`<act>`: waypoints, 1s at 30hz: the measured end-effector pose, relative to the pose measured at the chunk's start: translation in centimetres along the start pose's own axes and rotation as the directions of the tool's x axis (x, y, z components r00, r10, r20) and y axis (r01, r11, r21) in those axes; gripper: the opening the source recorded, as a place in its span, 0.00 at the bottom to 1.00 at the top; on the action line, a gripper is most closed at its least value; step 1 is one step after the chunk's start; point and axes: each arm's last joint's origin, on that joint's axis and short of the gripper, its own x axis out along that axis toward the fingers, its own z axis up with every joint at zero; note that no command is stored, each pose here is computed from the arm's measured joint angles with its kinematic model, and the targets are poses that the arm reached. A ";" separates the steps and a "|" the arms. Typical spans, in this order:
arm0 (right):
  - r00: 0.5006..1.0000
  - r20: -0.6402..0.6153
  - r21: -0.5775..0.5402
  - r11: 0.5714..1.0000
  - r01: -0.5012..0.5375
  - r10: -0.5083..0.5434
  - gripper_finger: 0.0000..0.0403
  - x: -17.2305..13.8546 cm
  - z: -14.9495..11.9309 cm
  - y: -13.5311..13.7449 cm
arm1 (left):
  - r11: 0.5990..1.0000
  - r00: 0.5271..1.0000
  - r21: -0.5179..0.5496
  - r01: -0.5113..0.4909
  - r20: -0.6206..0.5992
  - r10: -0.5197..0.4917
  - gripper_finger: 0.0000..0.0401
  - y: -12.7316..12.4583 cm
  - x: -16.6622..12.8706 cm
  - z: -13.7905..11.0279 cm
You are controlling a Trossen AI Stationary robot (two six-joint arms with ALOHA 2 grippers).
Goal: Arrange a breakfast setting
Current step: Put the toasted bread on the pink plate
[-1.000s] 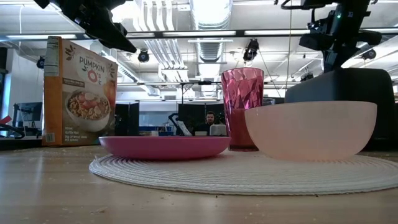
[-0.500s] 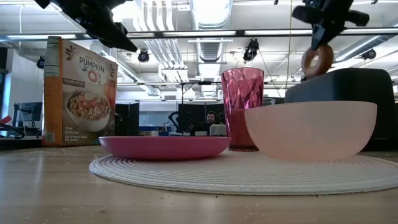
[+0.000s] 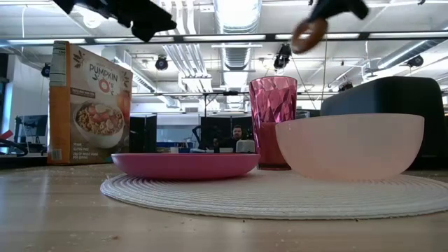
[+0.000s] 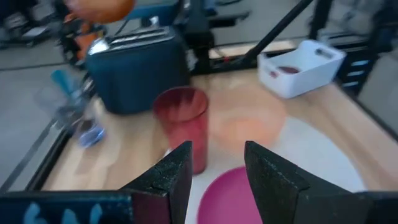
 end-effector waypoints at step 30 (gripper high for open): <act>0.856 -0.096 -0.324 0.797 -0.509 0.507 0.09 2.1 -1.4 7.4 | 0.999 0.985 0.038 0.024 0.169 -0.031 0.49 0.5 2.5 1.2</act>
